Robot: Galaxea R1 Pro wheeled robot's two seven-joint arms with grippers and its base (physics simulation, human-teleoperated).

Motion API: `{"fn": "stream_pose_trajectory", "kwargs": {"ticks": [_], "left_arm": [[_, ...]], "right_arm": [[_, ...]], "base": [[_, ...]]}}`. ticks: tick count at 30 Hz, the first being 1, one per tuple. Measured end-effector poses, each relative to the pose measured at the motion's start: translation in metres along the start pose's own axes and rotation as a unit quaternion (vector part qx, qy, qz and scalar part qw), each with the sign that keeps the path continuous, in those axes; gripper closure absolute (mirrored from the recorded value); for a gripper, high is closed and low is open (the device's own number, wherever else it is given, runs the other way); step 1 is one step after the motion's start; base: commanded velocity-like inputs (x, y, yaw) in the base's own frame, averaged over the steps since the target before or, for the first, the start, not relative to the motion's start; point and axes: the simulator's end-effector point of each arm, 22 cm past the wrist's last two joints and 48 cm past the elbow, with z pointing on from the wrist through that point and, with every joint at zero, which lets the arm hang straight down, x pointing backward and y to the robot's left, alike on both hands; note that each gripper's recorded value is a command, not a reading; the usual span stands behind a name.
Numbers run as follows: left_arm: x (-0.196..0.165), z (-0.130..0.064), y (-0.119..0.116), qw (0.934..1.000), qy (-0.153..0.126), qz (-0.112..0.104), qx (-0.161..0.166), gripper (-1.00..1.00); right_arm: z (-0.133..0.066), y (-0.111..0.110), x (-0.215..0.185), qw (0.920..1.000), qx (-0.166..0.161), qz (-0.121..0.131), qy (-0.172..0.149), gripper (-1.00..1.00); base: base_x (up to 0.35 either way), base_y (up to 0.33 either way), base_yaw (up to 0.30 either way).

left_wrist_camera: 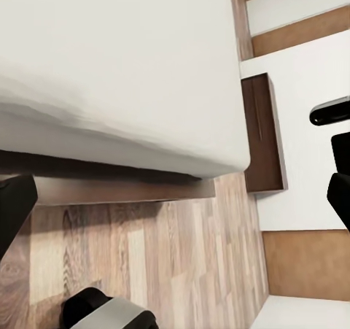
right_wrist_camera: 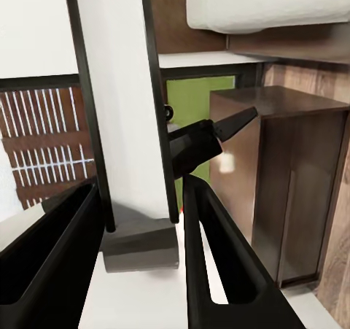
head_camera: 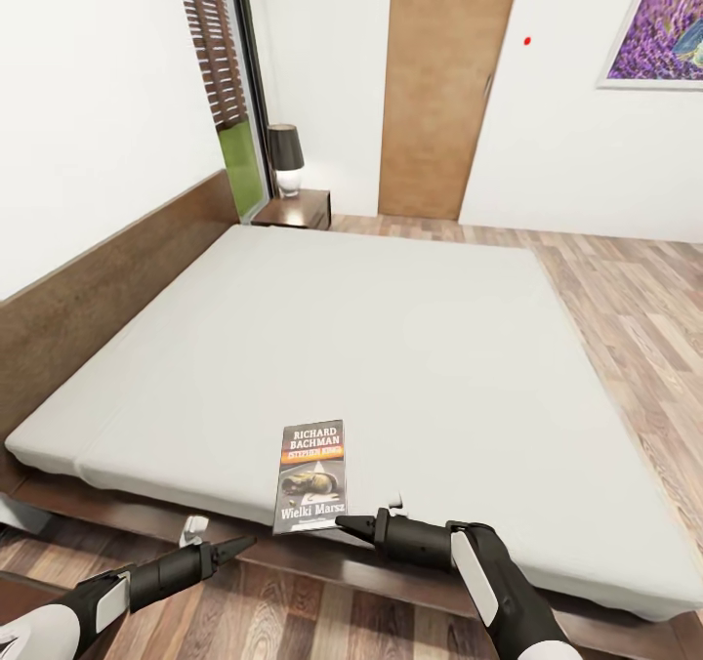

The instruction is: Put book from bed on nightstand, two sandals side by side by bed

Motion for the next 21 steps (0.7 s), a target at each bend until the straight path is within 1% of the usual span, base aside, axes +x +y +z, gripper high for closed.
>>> {"fn": "stream_pose_trajectory", "kwargs": {"ticks": [21], "left_arm": [[-0.010, -0.001, -0.012, 0.9999, -0.008, 0.014, 0.007, -1.00]], "right_arm": [[-0.002, 0.015, -0.004, 0.9999, -0.004, -0.016, -0.004, 1.00]], "base": [[0.000, 0.000, 0.000]]}}
